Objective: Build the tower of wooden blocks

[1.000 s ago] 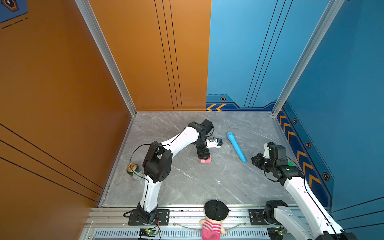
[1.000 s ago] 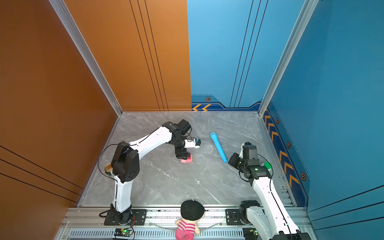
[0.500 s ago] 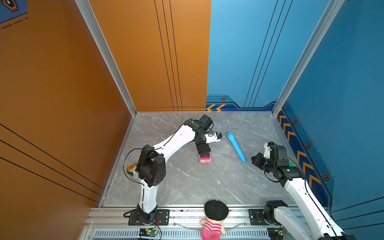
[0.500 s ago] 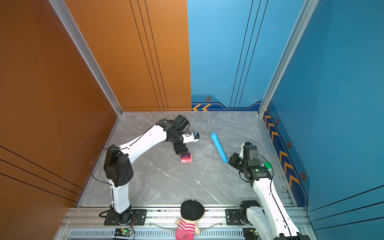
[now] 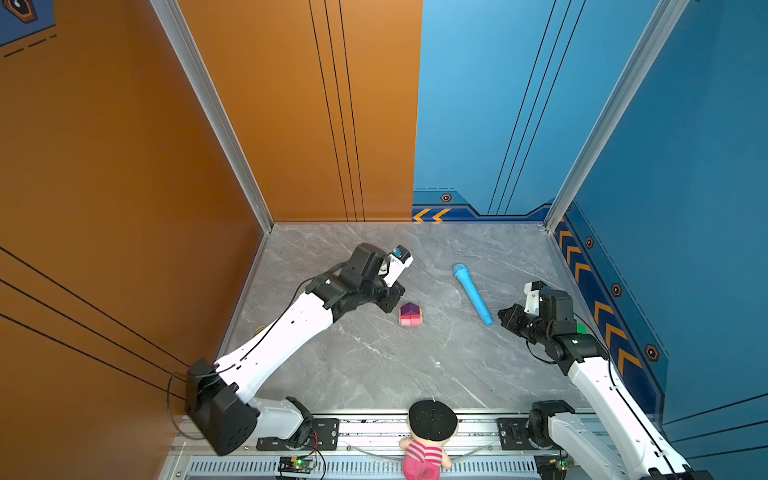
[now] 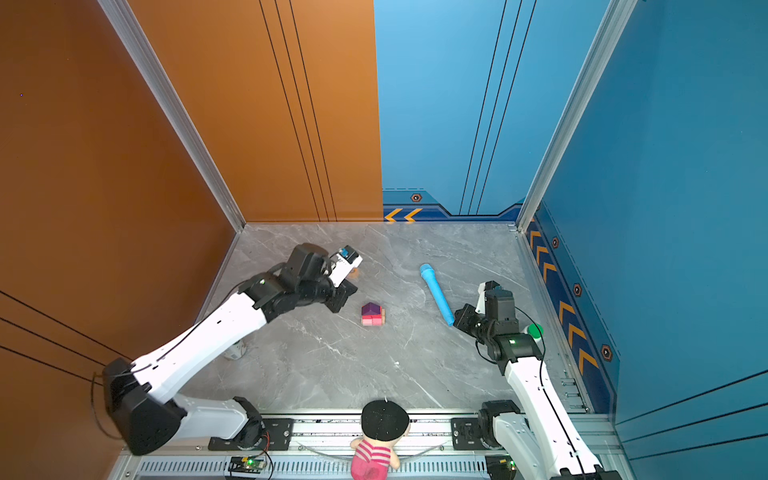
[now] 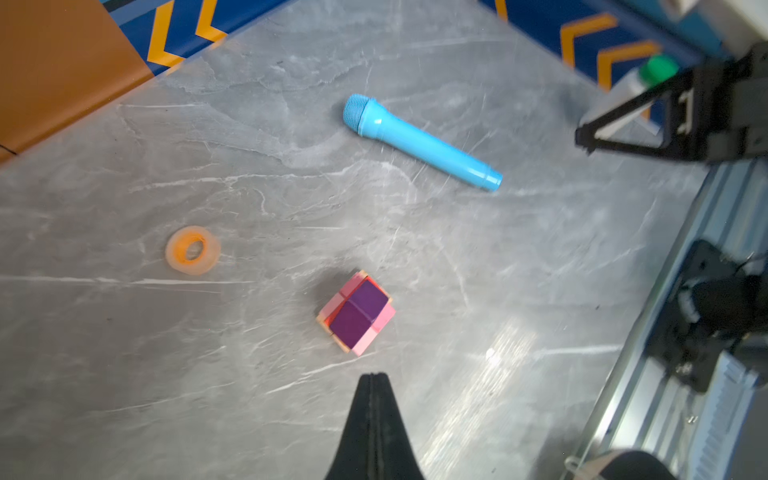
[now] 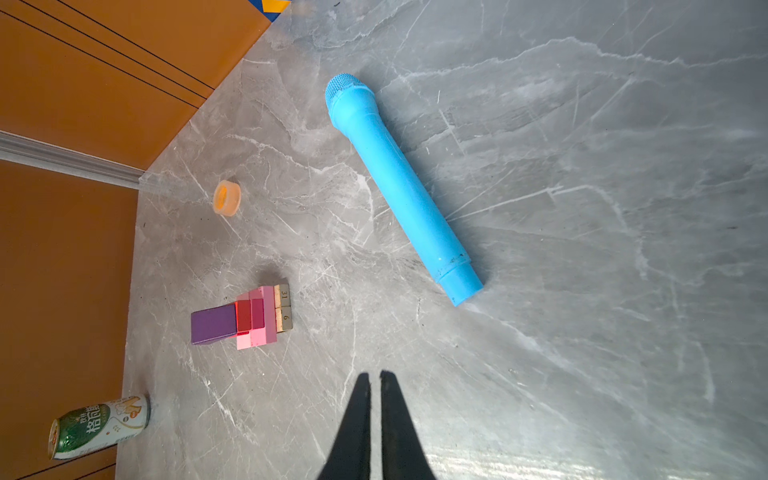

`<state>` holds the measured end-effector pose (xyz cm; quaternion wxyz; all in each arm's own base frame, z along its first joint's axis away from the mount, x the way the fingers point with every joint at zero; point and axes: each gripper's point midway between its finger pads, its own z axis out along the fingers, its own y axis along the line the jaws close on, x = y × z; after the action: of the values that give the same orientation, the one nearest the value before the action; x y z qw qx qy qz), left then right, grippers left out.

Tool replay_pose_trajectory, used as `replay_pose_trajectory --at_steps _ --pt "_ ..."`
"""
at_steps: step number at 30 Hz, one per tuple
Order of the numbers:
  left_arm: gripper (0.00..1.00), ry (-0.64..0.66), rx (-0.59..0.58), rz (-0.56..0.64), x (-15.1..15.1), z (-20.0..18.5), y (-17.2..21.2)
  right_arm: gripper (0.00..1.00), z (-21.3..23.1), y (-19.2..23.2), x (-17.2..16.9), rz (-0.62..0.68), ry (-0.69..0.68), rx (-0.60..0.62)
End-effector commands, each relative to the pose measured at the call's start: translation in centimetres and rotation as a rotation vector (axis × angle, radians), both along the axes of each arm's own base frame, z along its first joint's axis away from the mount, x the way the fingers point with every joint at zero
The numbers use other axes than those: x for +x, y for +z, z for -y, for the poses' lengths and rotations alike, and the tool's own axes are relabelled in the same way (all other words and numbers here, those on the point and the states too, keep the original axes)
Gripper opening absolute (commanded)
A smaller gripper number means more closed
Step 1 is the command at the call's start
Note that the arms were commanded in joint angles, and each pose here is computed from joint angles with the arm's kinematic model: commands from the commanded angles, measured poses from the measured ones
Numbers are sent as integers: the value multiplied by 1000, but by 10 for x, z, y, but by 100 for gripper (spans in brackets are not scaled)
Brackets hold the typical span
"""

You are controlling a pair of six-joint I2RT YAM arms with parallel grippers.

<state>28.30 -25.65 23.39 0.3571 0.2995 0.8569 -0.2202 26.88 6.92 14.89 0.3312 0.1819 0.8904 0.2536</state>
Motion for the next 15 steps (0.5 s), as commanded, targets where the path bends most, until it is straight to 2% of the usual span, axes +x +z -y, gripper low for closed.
replay_pose_trajectory --at_steps 1,5,8,11,15 --pt "0 144 -244 -123 -7 13 -10 9 -5 -4 1 2 13 13" --pt "0 199 -297 -232 -26 21 -47 9 -6 -5 1 0 16 9" --pt "0 242 -275 -285 -33 23 -74 9 -5 -7 1 -3 13 9" --pt "0 263 -270 -331 -33 26 -91 9 -6 -8 1 -3 15 11" --pt "0 310 -229 -329 -25 22 -102 9 -5 -9 0 -4 12 4"
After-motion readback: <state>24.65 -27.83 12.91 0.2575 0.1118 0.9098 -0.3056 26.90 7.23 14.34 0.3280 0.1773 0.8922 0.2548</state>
